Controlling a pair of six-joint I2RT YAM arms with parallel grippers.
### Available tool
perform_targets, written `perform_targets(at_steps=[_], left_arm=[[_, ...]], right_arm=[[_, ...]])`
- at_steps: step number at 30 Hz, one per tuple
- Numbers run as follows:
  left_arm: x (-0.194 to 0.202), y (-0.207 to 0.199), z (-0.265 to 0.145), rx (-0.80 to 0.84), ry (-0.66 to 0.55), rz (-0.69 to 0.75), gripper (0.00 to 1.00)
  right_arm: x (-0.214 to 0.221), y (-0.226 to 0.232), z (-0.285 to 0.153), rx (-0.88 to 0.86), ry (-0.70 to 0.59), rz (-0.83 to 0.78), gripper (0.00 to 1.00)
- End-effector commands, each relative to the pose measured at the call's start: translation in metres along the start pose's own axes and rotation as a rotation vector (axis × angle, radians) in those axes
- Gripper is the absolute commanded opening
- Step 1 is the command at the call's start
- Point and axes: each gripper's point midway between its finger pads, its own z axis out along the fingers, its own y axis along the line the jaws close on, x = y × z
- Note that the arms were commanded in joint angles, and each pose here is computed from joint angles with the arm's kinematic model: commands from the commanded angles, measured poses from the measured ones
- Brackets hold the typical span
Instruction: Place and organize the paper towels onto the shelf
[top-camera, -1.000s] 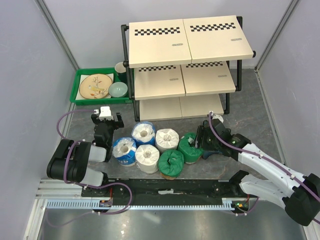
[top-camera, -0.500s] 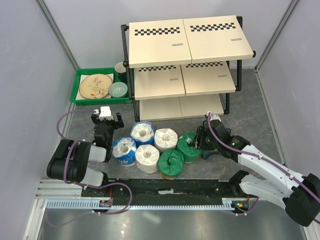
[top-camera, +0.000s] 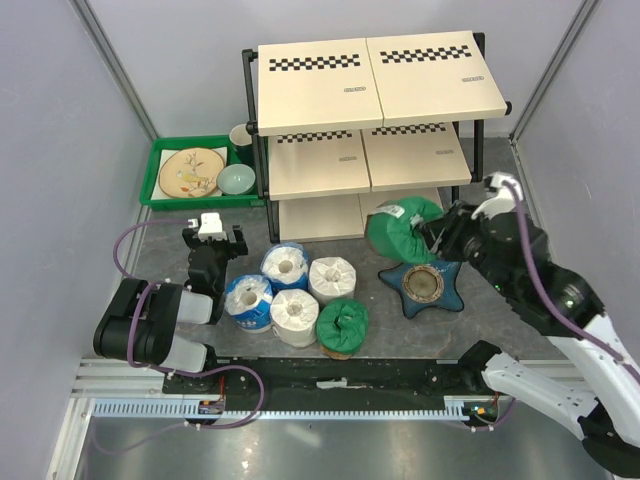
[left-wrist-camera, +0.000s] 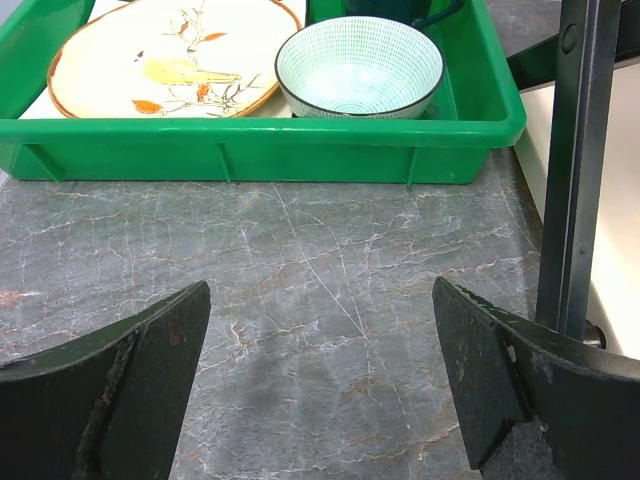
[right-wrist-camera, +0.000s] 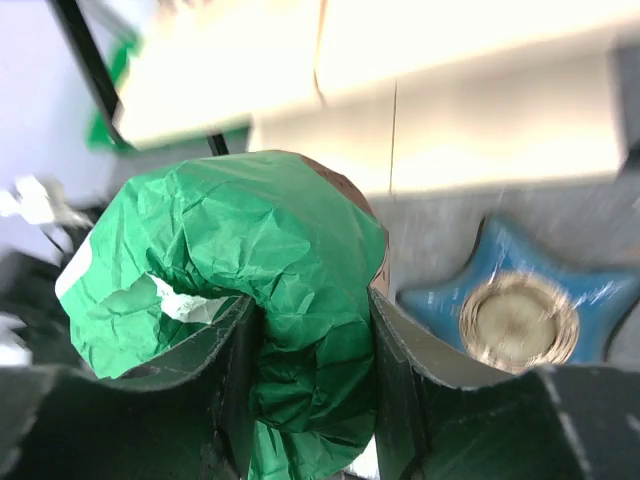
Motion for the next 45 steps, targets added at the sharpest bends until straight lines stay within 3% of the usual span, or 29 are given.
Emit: perform_targets(at_steps=[1,8,13,22,30,45], left_arm=[[-0.016,0.001,0.005,-0.007,-0.056,-0.001,0.99],[-0.016,0.001,0.005,-0.007,-0.056,-0.002,0.99],[-0.016,0.001,0.005,-0.007,-0.056,-0.001,0.99],[-0.016,0.001,0.005,-0.007,-0.054,-0.001,0.99],[-0.016,0.001,0.005,-0.007,-0.054,-0.001,0.99],[-0.016,0.001,0.005,-0.007,-0.055,-0.001,1.00]], right_arm=[[-0.070,0.009,-0.026,0.038,-0.188,-0.013,0.33],[-0.183,0.045,-0.072,0.023,-0.456,-0.004,0.32],[-0.220,0.057,-0.081,0.025,-0.554,0.010,0.32],[-0.255,0.059,-0.044,0.210,-0.618,-0.095,0.33],[-0.287,0.082,-0.046,0.160,-0.720,-0.054,0.32],[-0.310,0.093,-0.007,0.244,-0.751,-0.113,0.34]])
